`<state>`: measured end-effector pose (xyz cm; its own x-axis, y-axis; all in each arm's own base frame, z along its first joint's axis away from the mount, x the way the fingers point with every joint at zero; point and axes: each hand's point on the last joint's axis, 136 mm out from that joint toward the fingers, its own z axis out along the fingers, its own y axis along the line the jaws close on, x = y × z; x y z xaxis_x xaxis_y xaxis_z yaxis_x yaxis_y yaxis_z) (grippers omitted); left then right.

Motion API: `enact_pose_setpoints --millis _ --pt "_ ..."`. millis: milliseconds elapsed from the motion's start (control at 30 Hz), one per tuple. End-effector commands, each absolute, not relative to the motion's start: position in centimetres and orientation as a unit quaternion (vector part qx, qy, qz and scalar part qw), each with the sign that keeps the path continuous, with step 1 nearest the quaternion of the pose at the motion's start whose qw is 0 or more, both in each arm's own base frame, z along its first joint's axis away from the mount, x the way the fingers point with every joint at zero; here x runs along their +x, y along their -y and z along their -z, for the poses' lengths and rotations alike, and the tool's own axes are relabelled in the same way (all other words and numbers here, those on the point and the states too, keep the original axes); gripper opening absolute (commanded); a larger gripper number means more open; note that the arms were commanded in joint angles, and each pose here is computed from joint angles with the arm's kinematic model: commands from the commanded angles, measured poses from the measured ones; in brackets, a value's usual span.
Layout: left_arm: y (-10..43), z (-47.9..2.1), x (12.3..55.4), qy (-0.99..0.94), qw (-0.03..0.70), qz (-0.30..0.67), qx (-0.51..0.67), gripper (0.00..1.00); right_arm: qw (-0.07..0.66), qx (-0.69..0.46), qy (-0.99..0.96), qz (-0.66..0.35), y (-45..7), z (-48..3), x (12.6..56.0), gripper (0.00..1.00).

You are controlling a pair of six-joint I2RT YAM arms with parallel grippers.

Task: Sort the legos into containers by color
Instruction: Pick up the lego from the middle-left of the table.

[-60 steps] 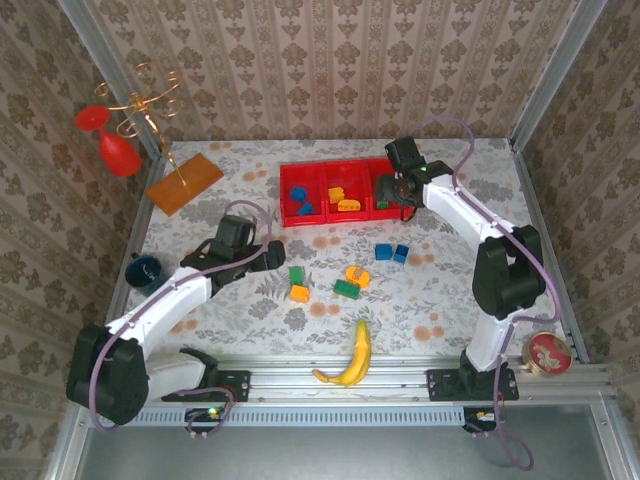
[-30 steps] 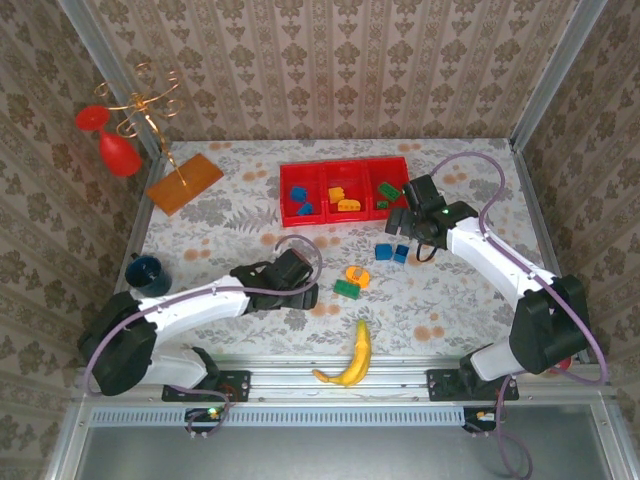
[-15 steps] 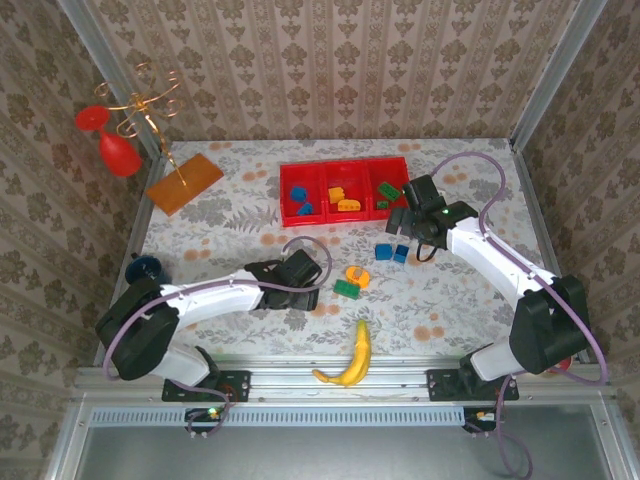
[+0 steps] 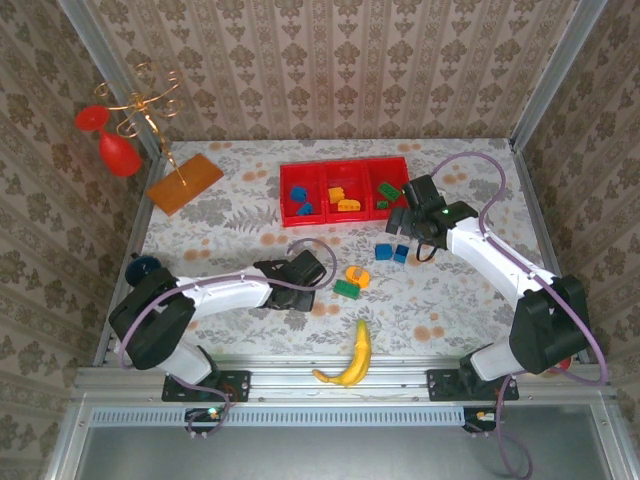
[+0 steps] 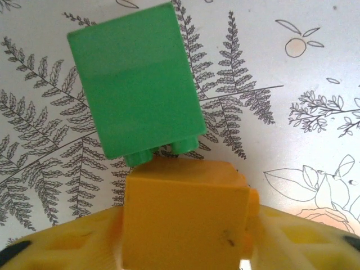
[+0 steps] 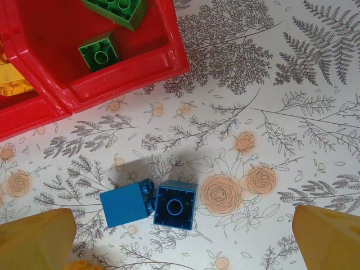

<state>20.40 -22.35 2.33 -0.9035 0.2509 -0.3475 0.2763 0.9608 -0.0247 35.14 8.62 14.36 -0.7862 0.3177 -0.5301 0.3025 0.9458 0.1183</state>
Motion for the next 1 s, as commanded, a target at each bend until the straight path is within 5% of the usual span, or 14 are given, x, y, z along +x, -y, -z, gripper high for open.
enact_pose_setpoints --millis 0,500,967 --pt "22.6 -2.6 20.4 -0.974 0.172 0.034 0.141 0.5 0.276 0.174 -0.945 0.004 -8.1 -13.5 34.7 1.0" --pt "22.3 -3.6 20.0 -0.972 0.175 0.036 0.151 0.41 0.273 0.177 -0.946 0.001 -8.0 -12.8 34.1 1.0" --pt "24.2 -11.4 22.1 -0.94 0.277 0.091 0.178 0.38 0.269 0.194 -0.943 0.008 -7.2 -11.3 32.4 1.0"
